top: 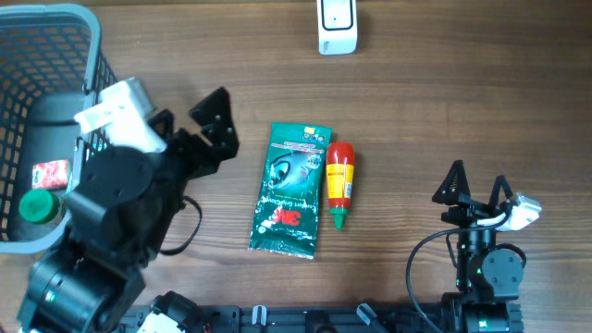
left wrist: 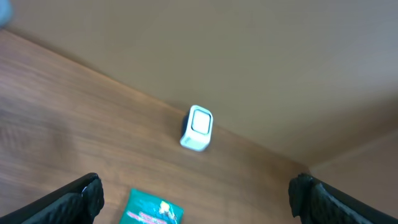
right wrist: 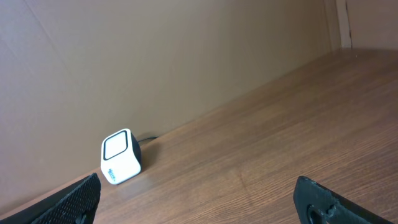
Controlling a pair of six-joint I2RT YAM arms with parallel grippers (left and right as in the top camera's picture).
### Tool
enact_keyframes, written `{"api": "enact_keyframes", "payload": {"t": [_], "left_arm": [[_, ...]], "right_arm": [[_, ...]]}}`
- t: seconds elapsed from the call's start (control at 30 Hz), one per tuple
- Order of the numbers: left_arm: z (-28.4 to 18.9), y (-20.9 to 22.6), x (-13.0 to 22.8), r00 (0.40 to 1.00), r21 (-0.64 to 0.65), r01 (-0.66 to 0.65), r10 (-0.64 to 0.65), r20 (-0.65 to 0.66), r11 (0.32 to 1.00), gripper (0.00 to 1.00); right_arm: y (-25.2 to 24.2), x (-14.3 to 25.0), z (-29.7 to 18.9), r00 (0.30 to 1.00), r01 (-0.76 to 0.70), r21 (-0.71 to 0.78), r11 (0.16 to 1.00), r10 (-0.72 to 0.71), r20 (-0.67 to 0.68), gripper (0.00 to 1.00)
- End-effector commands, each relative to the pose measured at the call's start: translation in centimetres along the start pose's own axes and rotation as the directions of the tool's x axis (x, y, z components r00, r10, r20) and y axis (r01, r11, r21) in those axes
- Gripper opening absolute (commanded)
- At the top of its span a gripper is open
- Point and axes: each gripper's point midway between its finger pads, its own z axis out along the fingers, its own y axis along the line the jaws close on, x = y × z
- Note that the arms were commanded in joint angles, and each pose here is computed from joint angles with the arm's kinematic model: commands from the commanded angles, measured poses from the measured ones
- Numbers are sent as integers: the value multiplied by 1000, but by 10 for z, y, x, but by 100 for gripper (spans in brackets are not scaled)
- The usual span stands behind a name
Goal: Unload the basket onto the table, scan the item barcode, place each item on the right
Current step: 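Reach into the basket and grasp the light-green tissue wipes pack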
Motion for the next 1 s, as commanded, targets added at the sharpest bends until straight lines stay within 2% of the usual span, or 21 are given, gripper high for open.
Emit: {"api": "enact_keyframes", "payload": {"t": [0.0, 0.17, 0.3, 0.43, 0.5, 0.57, 0.77, 0.97], "left_arm": [[-10, 15, -25, 992, -88, 12, -1, 123, 996, 100], [-44, 43, -76, 938, -261, 60, 35, 344, 963, 100], [-102, 70, -135, 827, -411, 186, 83, 556, 893, 100], [-133, 96, -159, 755, -481, 290, 111, 646, 827, 100], [-138, 112, -162, 744, -543, 321, 147, 651, 776, 100], [-131, 125, -161, 762, -588, 324, 163, 626, 741, 100], [-63, 186, -136, 883, -657, 361, -15, 470, 662, 100], [-18, 266, -113, 882, -677, 471, -289, 372, 565, 100]], "right_arm": [[-1, -2, 0, 1000, -2, 6, 1000, 2, 11, 100], [-1, -2, 0, 1000, -2, 6, 1000, 1, 11, 100], [-1, -2, 0, 1000, -1, 6, 1000, 1, 11, 100], [-1, -2, 0, 1000, -2, 6, 1000, 1, 11, 100], [-1, -2, 0, 1000, -2, 6, 1000, 1, 11, 100], [-1, -2, 0, 1000, -1, 6, 1000, 1, 11, 100], [-1, -2, 0, 1000, -2, 6, 1000, 1, 11, 100], [-1, -2, 0, 1000, -2, 6, 1000, 2, 11, 100]]}}
